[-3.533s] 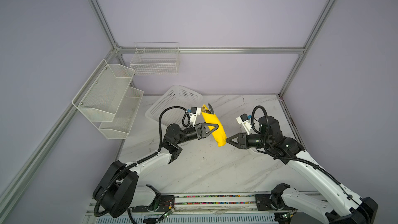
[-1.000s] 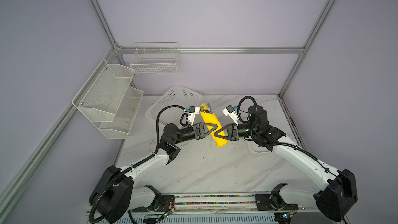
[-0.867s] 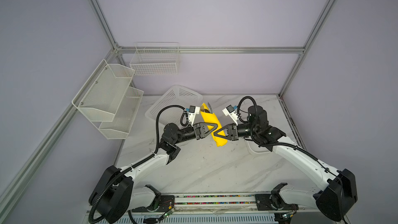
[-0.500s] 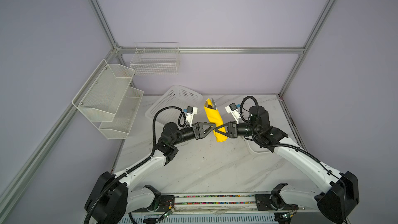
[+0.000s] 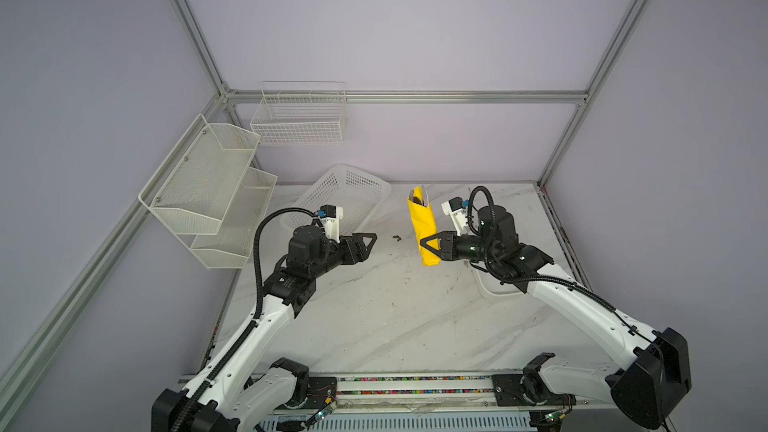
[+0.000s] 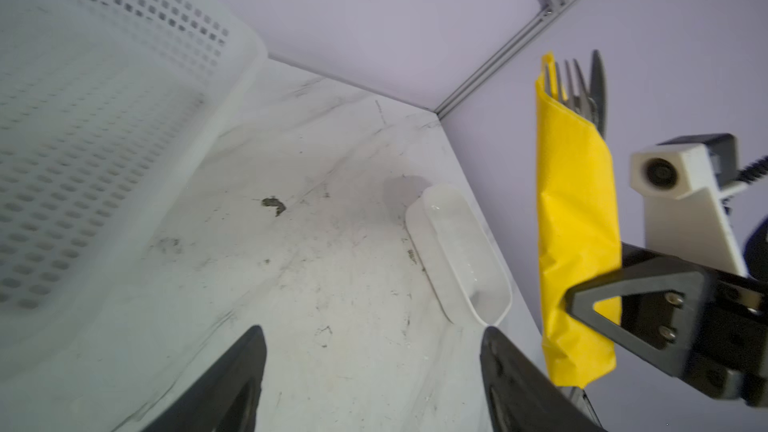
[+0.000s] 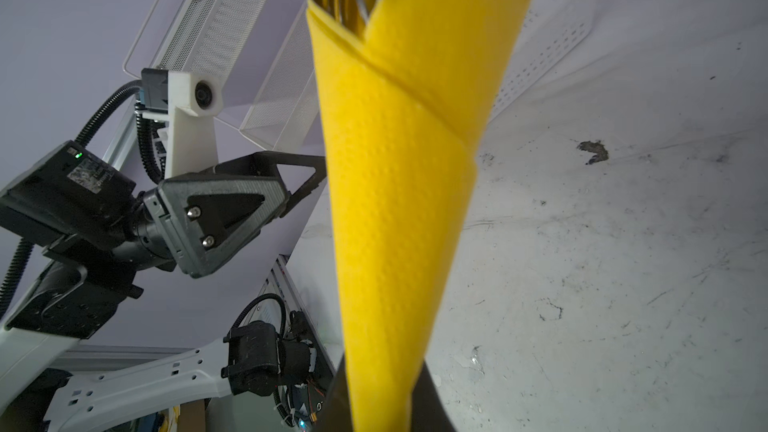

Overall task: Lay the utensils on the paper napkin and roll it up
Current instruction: 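Release the bundle top with the left gripper while the right gripper holds, then bring the left gripper back and grasp the yellow bundle's top, then open the right gripper while the left gripper carries the bundle toward the basket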

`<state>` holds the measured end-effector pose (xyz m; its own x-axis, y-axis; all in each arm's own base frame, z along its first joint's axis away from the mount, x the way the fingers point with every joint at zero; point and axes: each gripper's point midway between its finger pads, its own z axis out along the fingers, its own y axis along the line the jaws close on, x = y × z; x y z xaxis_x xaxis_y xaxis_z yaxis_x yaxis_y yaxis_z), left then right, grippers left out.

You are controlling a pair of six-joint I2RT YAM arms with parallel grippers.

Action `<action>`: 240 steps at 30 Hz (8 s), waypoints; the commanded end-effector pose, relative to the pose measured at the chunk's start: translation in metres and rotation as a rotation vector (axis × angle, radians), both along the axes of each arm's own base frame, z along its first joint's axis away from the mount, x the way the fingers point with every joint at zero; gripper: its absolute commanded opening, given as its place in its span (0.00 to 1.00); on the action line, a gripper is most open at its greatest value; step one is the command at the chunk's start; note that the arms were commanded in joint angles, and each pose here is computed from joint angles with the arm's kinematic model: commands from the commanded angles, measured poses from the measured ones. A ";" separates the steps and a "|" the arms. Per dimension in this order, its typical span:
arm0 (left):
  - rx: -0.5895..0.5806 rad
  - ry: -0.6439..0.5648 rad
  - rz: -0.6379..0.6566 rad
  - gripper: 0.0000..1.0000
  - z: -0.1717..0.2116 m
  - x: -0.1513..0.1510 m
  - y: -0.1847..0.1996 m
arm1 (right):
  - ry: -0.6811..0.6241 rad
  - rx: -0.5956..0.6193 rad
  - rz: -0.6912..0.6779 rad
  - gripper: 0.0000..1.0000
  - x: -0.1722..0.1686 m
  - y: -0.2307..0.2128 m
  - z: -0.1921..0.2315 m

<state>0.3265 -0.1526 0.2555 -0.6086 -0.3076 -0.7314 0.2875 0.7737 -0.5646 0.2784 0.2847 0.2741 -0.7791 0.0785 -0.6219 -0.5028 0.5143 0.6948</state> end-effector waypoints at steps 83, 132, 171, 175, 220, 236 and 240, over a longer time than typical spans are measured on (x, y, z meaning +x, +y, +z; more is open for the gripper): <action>-0.312 0.175 -0.346 0.79 0.000 -0.014 -0.138 | -0.069 -0.022 -0.167 0.05 0.002 -0.030 0.008; -0.710 -0.083 -0.610 0.83 0.092 -0.018 -0.134 | -0.097 0.288 0.110 0.05 -0.026 0.010 0.064; -0.736 -0.158 -0.696 0.15 0.112 -0.035 -0.144 | -0.076 0.349 0.212 0.09 -0.041 0.016 0.062; -0.733 -0.162 -0.703 0.11 0.113 -0.036 -0.145 | -0.074 0.341 0.200 0.11 -0.040 0.015 0.058; -0.668 -0.047 -0.619 0.51 0.056 -0.012 -0.139 | -0.046 0.252 0.093 0.07 -0.012 0.018 0.052; -0.721 -0.070 -0.655 0.20 0.068 -0.012 -0.141 | -0.045 0.255 0.121 0.13 -0.016 0.022 0.050; -0.706 -0.060 -0.642 0.12 0.062 -0.011 -0.139 | -0.048 0.217 0.095 0.18 -0.013 0.018 0.043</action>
<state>0.3187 -0.2987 0.3080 -0.8199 -0.2869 -0.4955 0.5322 -0.0627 -0.8443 0.2670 0.3043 0.2879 -0.8188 0.1252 -0.5603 -0.5008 0.3215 0.8036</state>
